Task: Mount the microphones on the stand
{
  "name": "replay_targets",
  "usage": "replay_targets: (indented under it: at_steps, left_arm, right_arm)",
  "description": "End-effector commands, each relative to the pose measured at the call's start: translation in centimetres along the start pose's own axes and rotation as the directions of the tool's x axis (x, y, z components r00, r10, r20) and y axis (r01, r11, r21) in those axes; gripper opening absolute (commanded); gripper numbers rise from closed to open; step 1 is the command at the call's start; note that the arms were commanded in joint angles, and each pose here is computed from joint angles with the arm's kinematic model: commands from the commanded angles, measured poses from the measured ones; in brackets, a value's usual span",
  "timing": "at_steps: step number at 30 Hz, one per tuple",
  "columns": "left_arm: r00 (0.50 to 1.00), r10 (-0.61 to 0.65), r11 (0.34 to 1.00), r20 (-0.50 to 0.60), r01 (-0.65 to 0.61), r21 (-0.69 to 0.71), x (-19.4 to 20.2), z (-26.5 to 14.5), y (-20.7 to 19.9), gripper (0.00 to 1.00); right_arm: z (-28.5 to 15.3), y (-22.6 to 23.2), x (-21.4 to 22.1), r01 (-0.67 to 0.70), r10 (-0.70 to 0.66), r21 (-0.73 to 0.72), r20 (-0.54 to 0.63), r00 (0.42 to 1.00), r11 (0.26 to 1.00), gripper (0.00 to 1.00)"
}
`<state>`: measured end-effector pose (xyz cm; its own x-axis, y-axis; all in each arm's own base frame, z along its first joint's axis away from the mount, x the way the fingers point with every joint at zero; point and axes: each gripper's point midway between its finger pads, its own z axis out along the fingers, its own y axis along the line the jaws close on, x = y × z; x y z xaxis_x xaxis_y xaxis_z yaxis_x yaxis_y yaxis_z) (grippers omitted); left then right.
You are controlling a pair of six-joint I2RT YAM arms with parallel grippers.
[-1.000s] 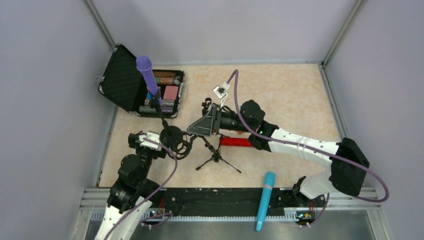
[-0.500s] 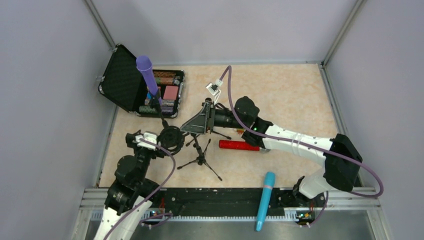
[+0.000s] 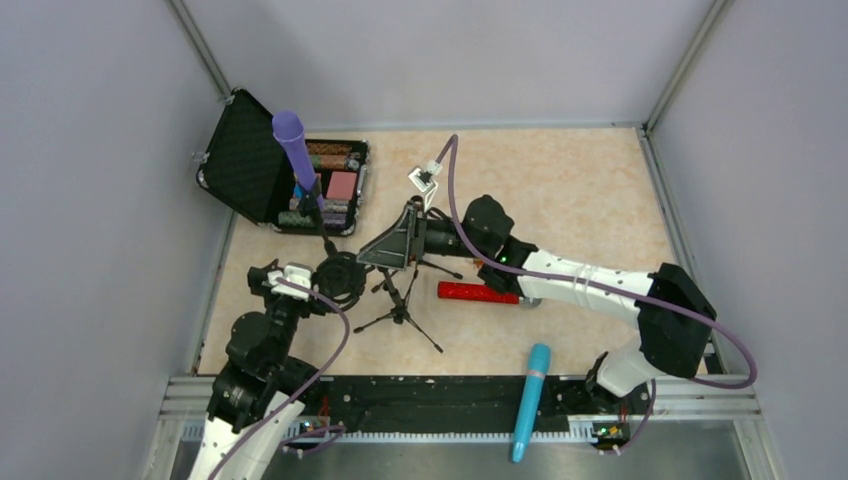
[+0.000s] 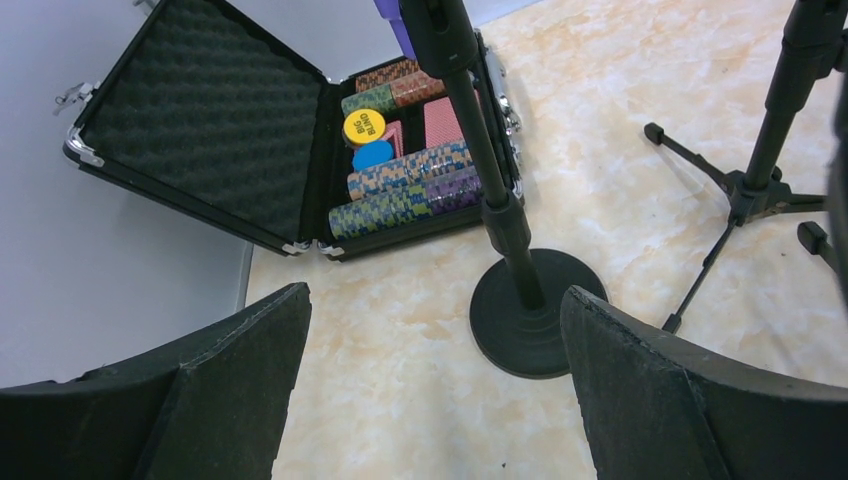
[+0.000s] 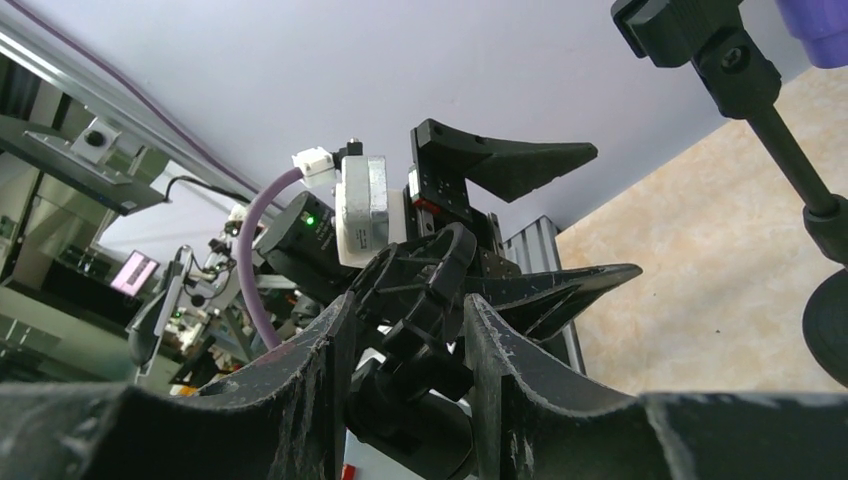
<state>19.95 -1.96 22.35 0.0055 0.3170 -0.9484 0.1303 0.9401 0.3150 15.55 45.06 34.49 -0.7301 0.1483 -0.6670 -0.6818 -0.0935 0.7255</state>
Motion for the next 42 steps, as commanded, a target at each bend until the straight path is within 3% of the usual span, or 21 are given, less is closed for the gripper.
replay_targets:
  at_steps: [1, 12, 18, 27, 42]
  left_arm:
    - [0.978, -0.059, 0.998, 0.198, 0.063, -0.016, -4.4, -2.0, 1.3, 0.99]
    - [0.977, -0.058, 0.996, 0.204, 0.070, -0.054, -5.3, -3.2, 2.6, 0.99]
    - [0.985, -0.049, 0.993, 0.164, 0.066, -0.101, -4.6, -3.6, 3.5, 0.99]
    - [0.981, -0.033, 0.994, 0.191, 0.053, -0.100, -5.3, -3.6, 3.6, 0.99]
    - [0.994, -0.024, 0.937, 0.105, 0.059, -0.344, -3.9, -5.2, 8.1, 0.99]
  right_arm:
    - [0.2, 0.2, 0.6, 0.074, -0.073, -0.044, 0.026, 0.997, 0.996, 0.00]
    - [-2.3, -3.3, 2.9, 0.059, -0.060, 0.021, 0.025, 0.998, 0.998, 0.00]
    - [-3.6, -4.6, 2.3, 0.058, -0.061, 0.073, 0.044, 0.997, 0.996, 0.00]
    - [-3.4, -5.7, 0.9, 0.133, -0.139, 0.177, 0.024, 0.990, 0.975, 0.00]
    - [-3.5, -7.1, 0.9, 0.143, -0.147, 0.259, -0.001, 0.989, 0.955, 0.00]
